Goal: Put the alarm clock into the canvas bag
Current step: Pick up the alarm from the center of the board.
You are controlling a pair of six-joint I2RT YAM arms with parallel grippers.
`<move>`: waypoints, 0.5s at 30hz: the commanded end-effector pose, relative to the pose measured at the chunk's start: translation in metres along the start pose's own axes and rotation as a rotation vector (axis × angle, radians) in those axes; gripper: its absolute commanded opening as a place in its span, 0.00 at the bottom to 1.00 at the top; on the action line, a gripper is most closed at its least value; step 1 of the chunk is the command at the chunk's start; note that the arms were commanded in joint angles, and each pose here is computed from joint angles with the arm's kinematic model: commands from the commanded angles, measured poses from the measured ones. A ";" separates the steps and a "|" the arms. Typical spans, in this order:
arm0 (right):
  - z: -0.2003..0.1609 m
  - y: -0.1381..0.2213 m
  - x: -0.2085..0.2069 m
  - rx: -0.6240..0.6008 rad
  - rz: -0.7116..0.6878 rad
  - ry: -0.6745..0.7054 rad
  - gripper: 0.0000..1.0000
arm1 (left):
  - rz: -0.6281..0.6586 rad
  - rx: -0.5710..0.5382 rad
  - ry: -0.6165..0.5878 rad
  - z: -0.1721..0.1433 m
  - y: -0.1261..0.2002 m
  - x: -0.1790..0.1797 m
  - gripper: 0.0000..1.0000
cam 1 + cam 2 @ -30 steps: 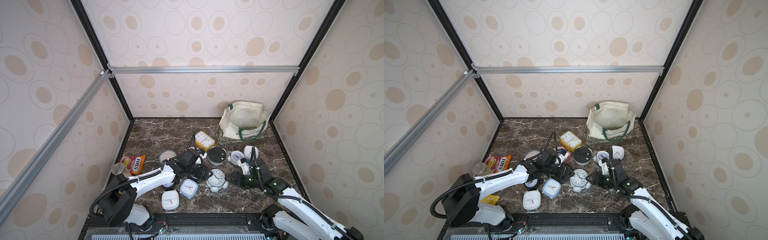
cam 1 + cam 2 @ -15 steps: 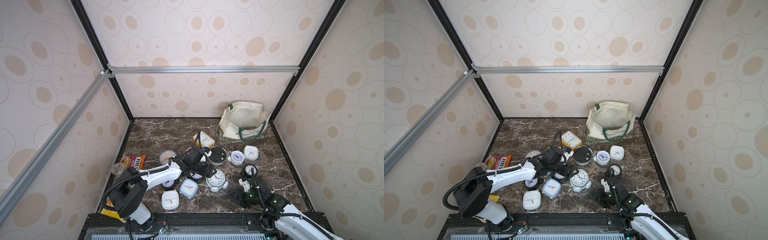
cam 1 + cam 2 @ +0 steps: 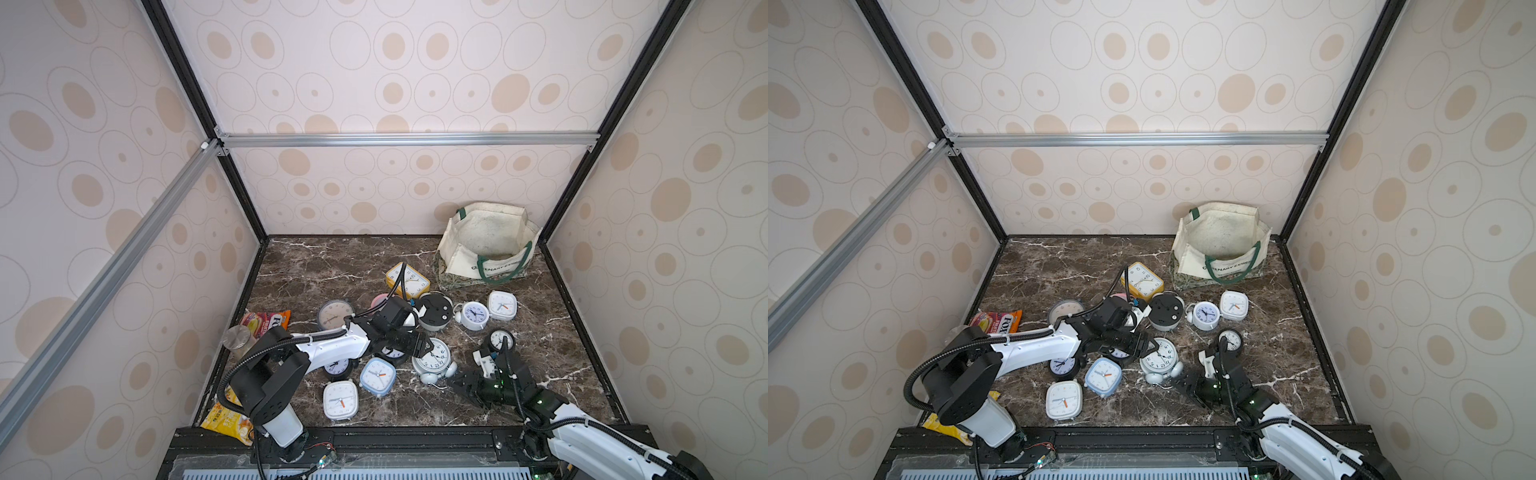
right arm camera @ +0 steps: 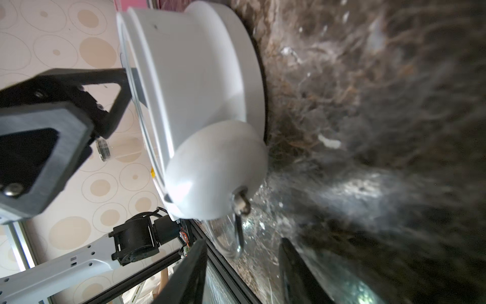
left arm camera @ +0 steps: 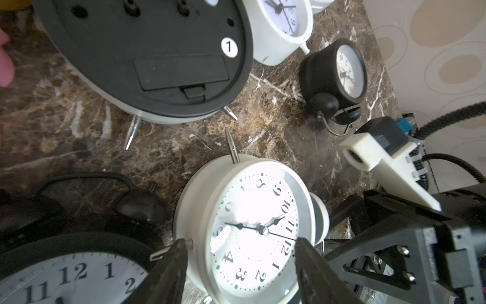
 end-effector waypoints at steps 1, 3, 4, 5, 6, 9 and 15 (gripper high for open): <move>0.003 -0.003 0.004 -0.032 0.031 -0.003 0.45 | -0.018 0.029 0.004 -0.007 -0.008 0.001 0.62; 0.004 -0.005 0.003 -0.029 0.034 -0.007 0.41 | -0.017 0.040 0.010 -0.011 -0.011 0.003 0.61; 0.004 -0.006 0.002 -0.029 0.034 -0.008 0.40 | -0.018 0.042 0.012 -0.012 -0.011 0.003 0.61; 0.005 -0.006 0.002 -0.031 0.037 -0.011 0.39 | -0.018 0.041 0.015 -0.012 -0.011 0.004 0.61; 0.005 -0.007 0.001 -0.031 0.037 -0.013 0.39 | -0.018 0.042 0.017 -0.013 -0.011 0.004 0.60; 0.006 -0.010 0.001 -0.034 0.050 -0.007 0.38 | -0.017 0.041 0.028 -0.015 -0.011 0.005 0.60; 0.007 -0.013 0.006 -0.044 0.089 0.024 0.32 | -0.024 0.041 0.045 -0.019 -0.013 0.007 0.60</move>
Point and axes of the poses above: each gripper's point midway between its finger pads, its own y axis back along the fingers, its own x axis along the line the jaws close on, z = x × y, the point moved 10 cm from there along y, back along the fingers, and after that the axes turned 4 degrees about -y, right-handed, at the moved point
